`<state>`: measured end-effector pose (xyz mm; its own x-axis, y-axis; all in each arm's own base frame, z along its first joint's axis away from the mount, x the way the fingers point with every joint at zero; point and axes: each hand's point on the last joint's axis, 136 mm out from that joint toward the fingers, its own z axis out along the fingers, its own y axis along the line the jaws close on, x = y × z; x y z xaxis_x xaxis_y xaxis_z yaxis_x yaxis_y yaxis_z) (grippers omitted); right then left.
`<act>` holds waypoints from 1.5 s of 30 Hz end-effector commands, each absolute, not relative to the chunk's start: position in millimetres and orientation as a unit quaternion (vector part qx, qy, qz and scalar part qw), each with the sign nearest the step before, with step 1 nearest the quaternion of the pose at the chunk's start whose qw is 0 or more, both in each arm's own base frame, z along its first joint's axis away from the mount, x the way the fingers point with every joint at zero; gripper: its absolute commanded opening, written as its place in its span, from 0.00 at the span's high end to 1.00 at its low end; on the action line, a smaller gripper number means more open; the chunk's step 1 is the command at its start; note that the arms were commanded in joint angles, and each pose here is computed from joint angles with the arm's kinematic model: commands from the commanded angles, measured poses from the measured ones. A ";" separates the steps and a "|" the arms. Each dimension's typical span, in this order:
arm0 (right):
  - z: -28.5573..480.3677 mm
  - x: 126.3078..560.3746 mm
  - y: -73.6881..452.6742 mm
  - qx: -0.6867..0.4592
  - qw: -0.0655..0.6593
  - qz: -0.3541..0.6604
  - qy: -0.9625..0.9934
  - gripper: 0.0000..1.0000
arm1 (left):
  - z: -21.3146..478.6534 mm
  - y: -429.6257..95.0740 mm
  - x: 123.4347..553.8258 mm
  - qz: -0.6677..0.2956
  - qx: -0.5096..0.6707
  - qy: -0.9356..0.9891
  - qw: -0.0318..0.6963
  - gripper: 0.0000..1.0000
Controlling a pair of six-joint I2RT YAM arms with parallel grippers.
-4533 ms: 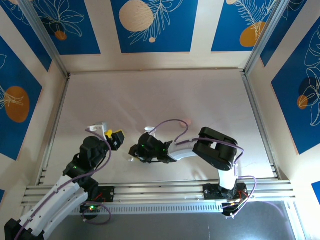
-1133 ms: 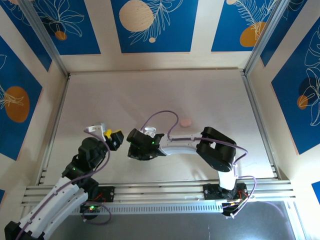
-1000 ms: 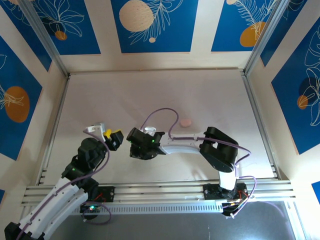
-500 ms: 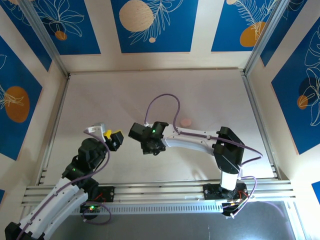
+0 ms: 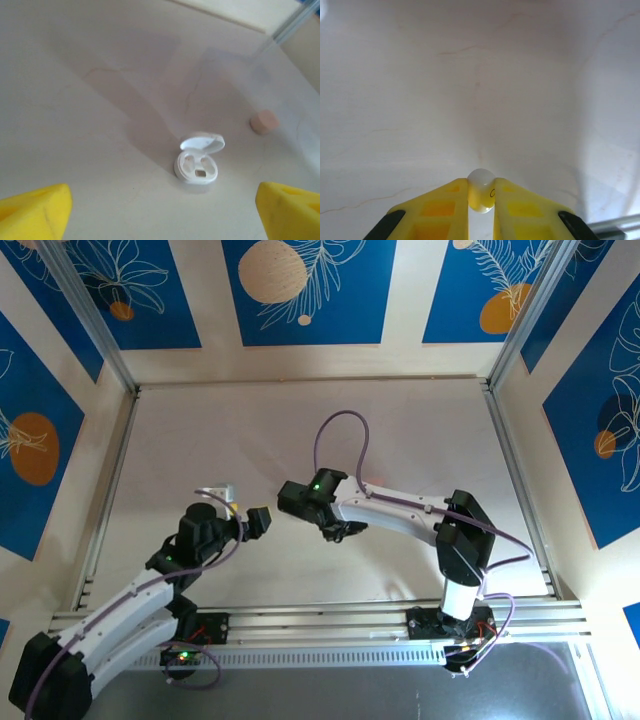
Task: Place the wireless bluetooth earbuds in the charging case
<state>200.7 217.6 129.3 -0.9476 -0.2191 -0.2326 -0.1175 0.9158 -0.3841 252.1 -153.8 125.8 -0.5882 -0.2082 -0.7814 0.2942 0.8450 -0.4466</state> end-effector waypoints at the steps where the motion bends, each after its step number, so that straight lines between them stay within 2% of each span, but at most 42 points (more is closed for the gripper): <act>1: 156.7 202.7 187.3 -0.087 0.151 -0.238 0.956 0.85 | 142.9 -180.8 252.8 -0.339 0.070 0.823 0.451 0.00; 11: 170.2 210.6 155.7 -0.077 0.154 -0.299 0.939 0.84 | 149.0 -245.4 229.4 -0.440 0.189 0.785 0.394 0.00; 19: 169.2 212.6 148.5 -0.076 0.142 -0.327 0.931 0.85 | 150.3 -262.4 213.7 -0.403 0.255 0.778 0.408 0.00; 24: 168.8 213.5 147.1 -0.076 0.137 -0.335 0.929 0.84 | 155.4 -247.1 217.2 -0.358 0.242 0.783 0.448 0.00; 35: 167.6 223.6 158.6 -0.095 0.136 -0.359 0.918 0.85 | 187.2 -168.0 221.7 -0.271 0.121 0.759 0.580 0.00; 39: 161.6 233.7 182.7 -0.105 0.148 -0.321 0.930 0.85 | 178.5 -150.6 230.6 -0.233 0.080 0.782 0.572 0.01; 45: 152.6 249.5 219.3 -0.123 0.162 -0.279 0.938 0.85 | 150.5 -147.2 250.6 -0.237 0.038 0.828 0.507 0.01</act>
<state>243.1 200.4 156.2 -0.9306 -0.2916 -0.2213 -0.1098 0.7990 -0.5913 241.2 -152.7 150.3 -0.4324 -0.1191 -0.8938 0.3637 0.8840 -0.2938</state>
